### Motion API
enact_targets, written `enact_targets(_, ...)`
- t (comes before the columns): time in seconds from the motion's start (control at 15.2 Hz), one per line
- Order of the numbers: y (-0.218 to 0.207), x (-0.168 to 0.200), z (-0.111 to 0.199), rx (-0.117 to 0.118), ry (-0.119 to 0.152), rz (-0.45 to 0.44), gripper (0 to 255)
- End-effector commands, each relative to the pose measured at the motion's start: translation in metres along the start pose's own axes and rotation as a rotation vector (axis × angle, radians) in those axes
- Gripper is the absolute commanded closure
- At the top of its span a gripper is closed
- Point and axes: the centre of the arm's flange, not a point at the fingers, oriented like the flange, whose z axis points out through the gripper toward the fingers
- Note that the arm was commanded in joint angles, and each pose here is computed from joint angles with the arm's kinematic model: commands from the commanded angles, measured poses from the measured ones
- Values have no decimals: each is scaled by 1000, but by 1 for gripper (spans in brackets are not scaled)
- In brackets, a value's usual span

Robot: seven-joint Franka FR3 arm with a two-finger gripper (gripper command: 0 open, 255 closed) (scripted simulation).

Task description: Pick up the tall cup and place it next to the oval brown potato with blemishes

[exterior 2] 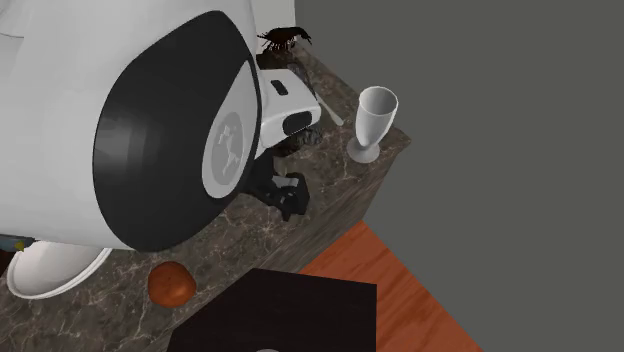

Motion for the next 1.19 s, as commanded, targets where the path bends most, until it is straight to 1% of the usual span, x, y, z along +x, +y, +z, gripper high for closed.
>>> enact_targets(0.0,0,0,0,0,0,0,0)
enact_targets(1.12,101,198,42,17,-4,26,0)
